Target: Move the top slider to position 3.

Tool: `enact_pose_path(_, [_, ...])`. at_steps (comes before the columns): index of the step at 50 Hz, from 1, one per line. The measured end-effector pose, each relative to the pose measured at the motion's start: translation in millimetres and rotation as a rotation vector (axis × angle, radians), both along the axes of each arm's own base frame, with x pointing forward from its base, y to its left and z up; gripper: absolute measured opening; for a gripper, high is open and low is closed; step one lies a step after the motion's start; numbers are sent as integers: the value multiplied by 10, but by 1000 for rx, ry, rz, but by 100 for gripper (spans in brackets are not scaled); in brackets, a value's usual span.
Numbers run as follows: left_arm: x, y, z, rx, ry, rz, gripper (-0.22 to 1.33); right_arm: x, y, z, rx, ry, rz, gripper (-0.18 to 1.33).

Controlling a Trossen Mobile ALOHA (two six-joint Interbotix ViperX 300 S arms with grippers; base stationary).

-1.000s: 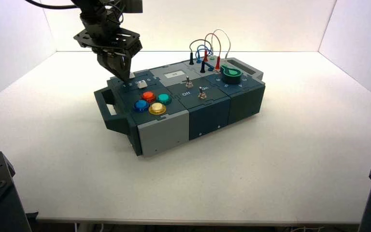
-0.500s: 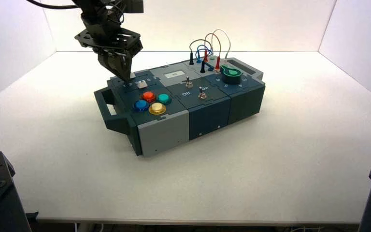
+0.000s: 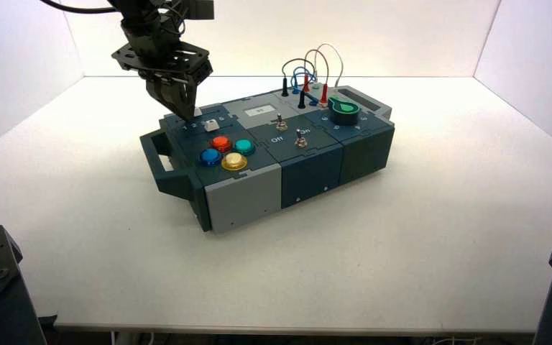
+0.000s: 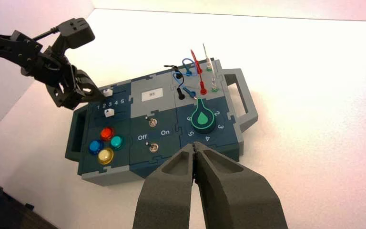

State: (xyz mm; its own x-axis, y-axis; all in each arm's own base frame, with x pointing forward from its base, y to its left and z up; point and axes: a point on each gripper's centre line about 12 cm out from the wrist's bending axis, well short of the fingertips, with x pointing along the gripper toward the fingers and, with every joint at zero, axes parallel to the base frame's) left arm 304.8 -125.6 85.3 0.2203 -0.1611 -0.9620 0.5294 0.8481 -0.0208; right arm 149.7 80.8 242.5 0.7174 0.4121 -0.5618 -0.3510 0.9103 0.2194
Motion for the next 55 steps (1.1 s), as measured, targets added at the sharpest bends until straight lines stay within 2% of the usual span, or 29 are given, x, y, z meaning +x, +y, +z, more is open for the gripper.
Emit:
enact_pose_path(28, [-47,21,29,8,32,-6,-16,-3,2,3,1,-1,2,-15])
enact_pose_path(44, [-196,64,285,-17,2,1,-17,-27,-11,41,11,-22,2,-15])
enact_pose_path(55, [-262,87,331,-22,-3,4,-16,-27,-10,41,12,-21,1,-15])
